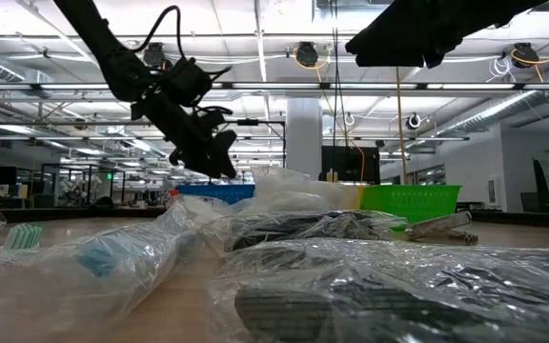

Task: Pick & Place Travel size toiletries
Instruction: Put the nail cutter into the orange basket

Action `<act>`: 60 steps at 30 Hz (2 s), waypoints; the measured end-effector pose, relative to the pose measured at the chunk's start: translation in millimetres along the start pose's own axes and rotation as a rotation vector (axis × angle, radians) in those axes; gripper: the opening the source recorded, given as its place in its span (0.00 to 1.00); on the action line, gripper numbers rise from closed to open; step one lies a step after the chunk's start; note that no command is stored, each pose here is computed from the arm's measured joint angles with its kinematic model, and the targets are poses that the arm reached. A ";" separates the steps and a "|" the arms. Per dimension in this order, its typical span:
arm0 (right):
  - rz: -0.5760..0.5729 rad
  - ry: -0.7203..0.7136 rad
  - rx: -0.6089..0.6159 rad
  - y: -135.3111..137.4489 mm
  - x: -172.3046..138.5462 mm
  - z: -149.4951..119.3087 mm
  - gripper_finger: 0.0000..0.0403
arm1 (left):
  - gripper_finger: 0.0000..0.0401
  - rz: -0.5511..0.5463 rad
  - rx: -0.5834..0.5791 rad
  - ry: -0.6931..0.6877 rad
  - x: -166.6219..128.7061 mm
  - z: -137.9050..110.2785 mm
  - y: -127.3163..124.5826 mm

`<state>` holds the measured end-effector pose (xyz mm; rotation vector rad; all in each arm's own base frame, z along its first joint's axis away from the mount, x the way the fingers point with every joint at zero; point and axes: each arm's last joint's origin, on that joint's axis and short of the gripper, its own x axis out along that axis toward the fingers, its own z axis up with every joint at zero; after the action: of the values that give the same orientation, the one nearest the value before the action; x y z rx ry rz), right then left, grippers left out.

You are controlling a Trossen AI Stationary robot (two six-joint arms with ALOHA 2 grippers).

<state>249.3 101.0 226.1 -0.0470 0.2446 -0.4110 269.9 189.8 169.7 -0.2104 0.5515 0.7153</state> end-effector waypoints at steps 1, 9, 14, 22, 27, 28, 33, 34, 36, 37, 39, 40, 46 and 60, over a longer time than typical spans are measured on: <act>0.000 0.000 0.000 0.0 0.0 0.0 0.57 | 0.59 -0.003 0.017 0.001 -0.2 -0.2 -1.4; 0.000 0.000 0.000 0.0 0.0 0.0 0.57 | 0.66 -0.038 0.067 -0.002 -1.8 -1.1 -14.7; 0.000 0.000 0.000 0.0 0.0 0.0 0.57 | 0.66 -0.061 0.082 -0.002 -3.2 -1.9 -23.6; 0.000 0.000 0.015 0.0 0.0 0.0 0.57 | 0.67 -0.099 0.104 -0.003 -5.8 -3.6 -37.7; 0.000 0.000 0.015 0.0 0.0 0.0 0.57 | 0.67 -0.122 0.118 -0.004 -7.7 -4.8 -46.4; 0.000 0.000 0.015 0.0 0.0 0.0 0.57 | 0.67 -0.127 0.121 -0.004 -8.1 -5.1 -48.2; 0.000 0.000 0.015 0.0 0.0 0.0 0.57 | 0.67 -0.146 0.134 -0.004 -9.9 -6.2 -55.5; 0.000 0.000 0.015 0.0 0.0 0.0 0.57 | 0.66 -0.150 0.137 -0.004 -10.3 -6.5 -57.0; 0.000 0.000 0.015 0.0 0.0 0.0 0.57 | 0.66 -0.159 0.142 -0.004 -11.2 -7.0 -60.3; 0.000 0.000 0.015 0.0 0.0 0.0 0.57 | 0.66 -0.162 0.144 -0.004 -11.5 -7.3 -61.6; 0.000 0.000 0.015 0.0 0.0 0.0 0.57 | 0.66 -0.170 0.149 -0.005 -12.3 -7.8 -64.4; 0.000 0.000 0.015 0.0 0.0 0.0 0.57 | 0.66 -0.174 0.152 -0.005 -12.7 -8.0 -65.7; 0.003 0.001 0.021 0.1 0.0 0.0 0.57 | 0.66 -0.192 0.164 -0.005 -14.8 -9.3 -72.8; 0.311 0.123 0.240 13.2 -6.3 -4.1 0.53 | 0.66 -0.229 0.188 -0.006 -19.2 -12.2 -86.3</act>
<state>247.8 115.7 222.4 0.2502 0.3173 -0.1308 310.9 110.5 169.9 -0.0937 0.5746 0.4390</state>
